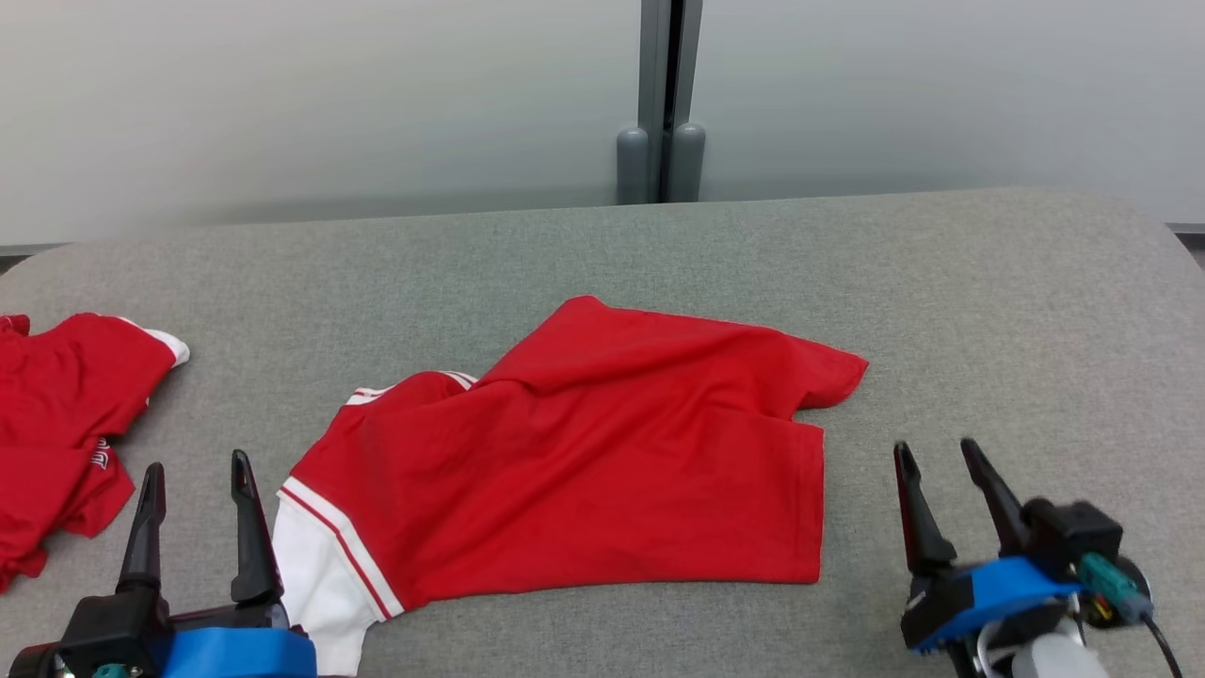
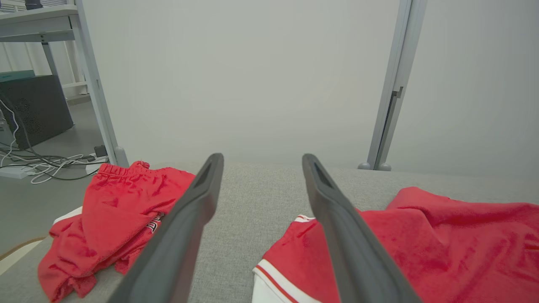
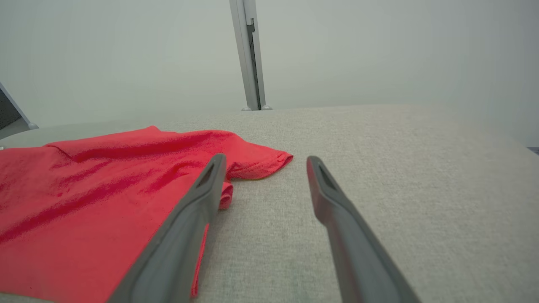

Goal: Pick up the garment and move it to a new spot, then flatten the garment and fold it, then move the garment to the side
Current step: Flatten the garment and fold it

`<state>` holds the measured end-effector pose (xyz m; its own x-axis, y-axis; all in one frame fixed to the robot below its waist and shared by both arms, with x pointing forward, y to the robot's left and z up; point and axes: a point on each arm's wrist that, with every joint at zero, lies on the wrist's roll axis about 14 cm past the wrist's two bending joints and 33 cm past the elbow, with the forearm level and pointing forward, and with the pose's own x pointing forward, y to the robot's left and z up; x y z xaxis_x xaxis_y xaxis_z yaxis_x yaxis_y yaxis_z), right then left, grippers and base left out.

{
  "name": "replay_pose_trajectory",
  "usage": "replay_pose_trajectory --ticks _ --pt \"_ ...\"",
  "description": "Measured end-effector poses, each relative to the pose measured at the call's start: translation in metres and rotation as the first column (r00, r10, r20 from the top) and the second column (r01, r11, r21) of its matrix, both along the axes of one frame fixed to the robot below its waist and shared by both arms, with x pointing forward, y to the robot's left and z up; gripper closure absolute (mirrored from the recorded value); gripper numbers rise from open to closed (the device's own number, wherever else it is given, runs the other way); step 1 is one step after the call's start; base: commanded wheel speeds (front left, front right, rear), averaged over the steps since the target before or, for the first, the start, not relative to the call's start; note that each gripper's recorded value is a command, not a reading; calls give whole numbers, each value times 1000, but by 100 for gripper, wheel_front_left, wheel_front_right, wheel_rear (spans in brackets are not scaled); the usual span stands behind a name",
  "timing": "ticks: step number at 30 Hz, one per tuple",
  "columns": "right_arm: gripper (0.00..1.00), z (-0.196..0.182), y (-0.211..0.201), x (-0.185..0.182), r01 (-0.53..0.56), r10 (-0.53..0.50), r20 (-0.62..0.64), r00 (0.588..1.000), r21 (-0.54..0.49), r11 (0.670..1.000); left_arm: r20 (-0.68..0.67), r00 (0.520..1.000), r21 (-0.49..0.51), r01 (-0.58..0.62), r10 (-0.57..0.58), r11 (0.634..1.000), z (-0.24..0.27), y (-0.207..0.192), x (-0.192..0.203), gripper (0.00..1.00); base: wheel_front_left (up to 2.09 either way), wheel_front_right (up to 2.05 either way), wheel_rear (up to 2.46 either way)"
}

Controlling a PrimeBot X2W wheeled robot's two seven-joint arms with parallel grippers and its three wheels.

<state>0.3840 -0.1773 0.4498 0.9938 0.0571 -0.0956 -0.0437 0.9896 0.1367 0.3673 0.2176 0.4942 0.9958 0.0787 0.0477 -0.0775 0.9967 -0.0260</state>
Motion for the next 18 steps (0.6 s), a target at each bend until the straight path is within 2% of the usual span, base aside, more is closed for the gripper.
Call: replay_pose_trajectory --ticks 4,8,13,18 --pt "0 24 11 35 -56 60 67 996 -56 997 -9 1000 1 1 -1 1000 -3 0 4 0 0 0 0" --pt "0 30 25 67 -116 122 53 991 -106 988 -21 1000 -3 1 -1 1000 -7 -1 5 0 0 0 0" --pt "0 14 30 98 -158 150 -66 986 -148 976 -29 999 -21 -15 14 1000 -11 2 8 0 0 0 0" --pt "0 -17 17 113 -164 126 -202 971 -186 969 -43 999 -32 -26 25 999 -16 3 12 0 0 0 0"
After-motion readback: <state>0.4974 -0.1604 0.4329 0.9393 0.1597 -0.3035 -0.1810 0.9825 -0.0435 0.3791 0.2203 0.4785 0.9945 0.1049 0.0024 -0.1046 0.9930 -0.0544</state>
